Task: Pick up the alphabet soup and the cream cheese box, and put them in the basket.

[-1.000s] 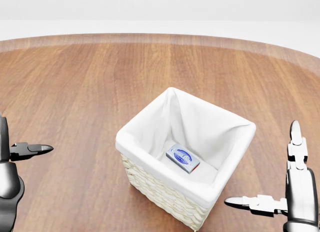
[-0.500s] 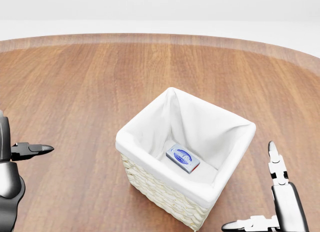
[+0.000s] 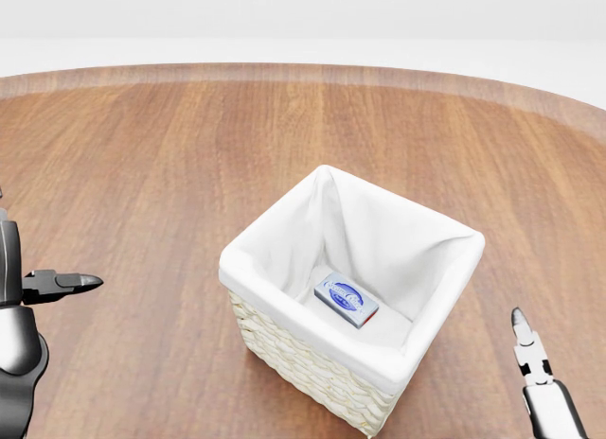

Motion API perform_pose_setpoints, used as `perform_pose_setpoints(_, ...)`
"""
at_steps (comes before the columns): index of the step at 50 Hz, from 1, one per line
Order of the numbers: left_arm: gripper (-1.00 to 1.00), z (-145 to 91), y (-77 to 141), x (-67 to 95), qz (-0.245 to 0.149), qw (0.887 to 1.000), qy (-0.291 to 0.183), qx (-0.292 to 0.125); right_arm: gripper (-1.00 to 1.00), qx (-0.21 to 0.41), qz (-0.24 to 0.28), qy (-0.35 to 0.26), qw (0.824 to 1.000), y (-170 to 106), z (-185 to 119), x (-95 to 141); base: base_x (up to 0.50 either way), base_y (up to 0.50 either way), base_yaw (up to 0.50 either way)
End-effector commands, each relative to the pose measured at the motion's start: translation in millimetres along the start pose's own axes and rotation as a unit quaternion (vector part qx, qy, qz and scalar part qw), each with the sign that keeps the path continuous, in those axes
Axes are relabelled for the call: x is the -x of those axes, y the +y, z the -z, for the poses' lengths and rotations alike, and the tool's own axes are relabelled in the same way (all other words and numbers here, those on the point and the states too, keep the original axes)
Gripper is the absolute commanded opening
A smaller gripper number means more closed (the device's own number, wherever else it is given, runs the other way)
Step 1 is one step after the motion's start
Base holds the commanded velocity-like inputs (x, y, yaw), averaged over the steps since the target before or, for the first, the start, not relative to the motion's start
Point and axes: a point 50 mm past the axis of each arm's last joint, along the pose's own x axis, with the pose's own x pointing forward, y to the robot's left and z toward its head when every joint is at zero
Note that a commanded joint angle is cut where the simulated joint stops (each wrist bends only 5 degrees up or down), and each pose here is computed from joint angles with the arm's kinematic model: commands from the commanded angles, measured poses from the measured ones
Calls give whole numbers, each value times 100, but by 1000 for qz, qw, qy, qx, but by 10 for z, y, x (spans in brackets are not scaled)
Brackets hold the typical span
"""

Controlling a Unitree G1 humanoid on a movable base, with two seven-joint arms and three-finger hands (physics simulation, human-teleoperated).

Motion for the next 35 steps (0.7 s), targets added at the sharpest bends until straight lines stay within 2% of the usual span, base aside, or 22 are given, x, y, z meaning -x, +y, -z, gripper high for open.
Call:
perform_pose_setpoints(1, 100, 5, -2, 1, 0, 1000, 0, -1, 100, 11, -36, 29, 999, 57, 132, 69, 0, 0, 0)
perform_pose_setpoints(23, 100, -7, 7, 0, 1, 1000, 0, 3, 100, 9, -116, 43, 992, 197, 188, 213, 0, 0, 0)
perform_pose_setpoints(31, 100, 3, -10, 4, 3, 1000, 1, -1, 100, 13, -132, 51, 990, 234, 213, 258, 0, 0, 0)
perform_pose_setpoints(35, 100, 4, -11, 7, 3, 1000, 0, -2, 100, 25, -124, 54, 991, 225, 219, 239, 0, 0, 0)
